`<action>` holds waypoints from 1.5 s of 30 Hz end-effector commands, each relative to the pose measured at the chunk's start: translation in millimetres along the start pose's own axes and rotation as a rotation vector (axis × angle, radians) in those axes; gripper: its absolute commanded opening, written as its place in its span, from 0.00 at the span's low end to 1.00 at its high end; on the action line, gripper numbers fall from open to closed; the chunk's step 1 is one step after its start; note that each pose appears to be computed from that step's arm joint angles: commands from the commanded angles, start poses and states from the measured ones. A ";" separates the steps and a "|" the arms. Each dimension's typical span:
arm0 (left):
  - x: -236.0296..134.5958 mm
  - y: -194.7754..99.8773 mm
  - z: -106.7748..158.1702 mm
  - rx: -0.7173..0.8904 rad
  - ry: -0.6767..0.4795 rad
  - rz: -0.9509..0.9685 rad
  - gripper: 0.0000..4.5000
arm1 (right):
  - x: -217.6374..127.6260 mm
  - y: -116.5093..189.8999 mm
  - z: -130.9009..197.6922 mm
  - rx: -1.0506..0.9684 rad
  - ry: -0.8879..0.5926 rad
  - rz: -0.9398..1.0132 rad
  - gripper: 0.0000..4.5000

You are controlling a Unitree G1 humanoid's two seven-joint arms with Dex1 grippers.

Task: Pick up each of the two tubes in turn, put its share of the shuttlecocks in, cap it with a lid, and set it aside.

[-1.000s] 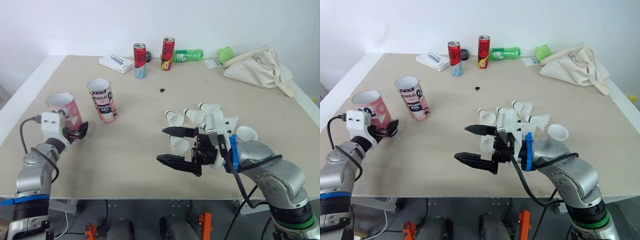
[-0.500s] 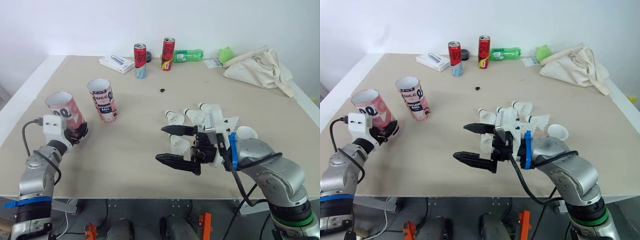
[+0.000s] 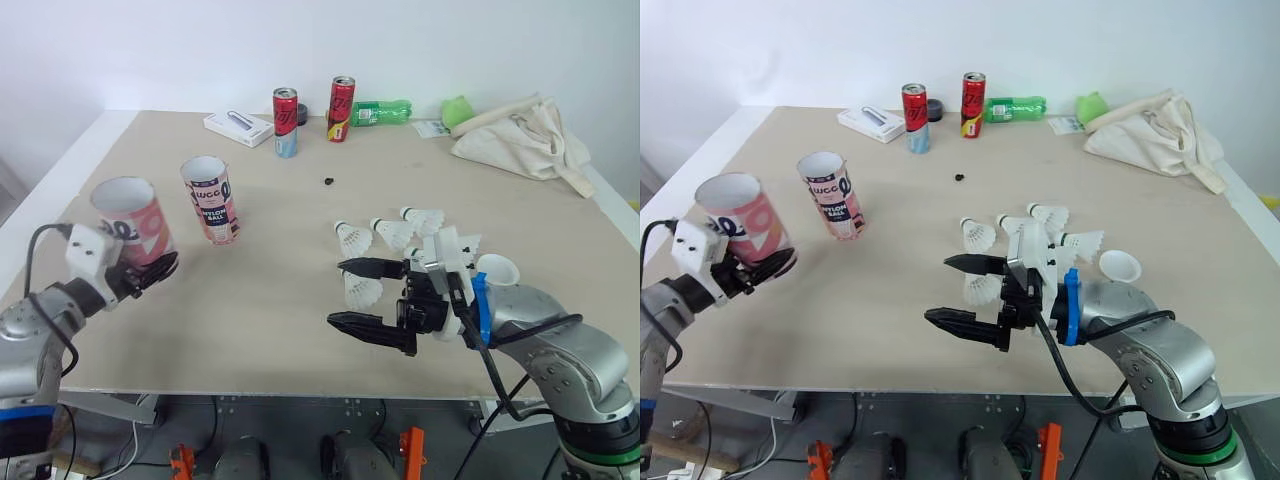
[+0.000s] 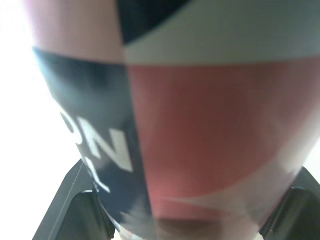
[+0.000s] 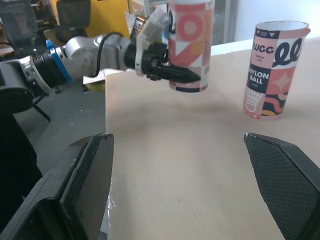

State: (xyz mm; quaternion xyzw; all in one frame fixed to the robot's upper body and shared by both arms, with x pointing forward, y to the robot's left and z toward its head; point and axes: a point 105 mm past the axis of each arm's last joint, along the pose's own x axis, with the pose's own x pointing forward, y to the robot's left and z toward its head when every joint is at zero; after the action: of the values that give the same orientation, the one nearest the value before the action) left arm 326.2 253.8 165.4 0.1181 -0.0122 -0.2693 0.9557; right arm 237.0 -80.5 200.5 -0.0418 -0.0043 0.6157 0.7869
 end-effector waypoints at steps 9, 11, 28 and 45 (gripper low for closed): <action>24.8 -65.2 -16.3 0.011 0.065 -0.381 0.62 | -5.3 4.7 4.9 -0.025 -0.016 -0.031 1.00; 31.0 -73.7 -20.7 0.060 0.120 -0.460 0.62 | -7.1 3.9 5.0 -0.026 -0.012 -0.041 1.00; 60.0 -91.0 -6.8 0.309 0.200 -0.840 0.62 | -37.1 -16.7 -14.3 0.000 0.091 -0.241 1.00; 67.0 -109.3 -17.4 0.354 0.180 -0.913 0.62 | -13.7 -21.5 -85.4 0.226 0.259 -0.472 1.00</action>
State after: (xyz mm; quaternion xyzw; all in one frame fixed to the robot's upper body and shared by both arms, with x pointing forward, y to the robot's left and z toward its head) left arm 334.0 139.9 129.2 0.2911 0.0693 -0.6268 0.7194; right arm 254.3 -102.1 117.5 -0.0191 0.1551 0.4219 0.8931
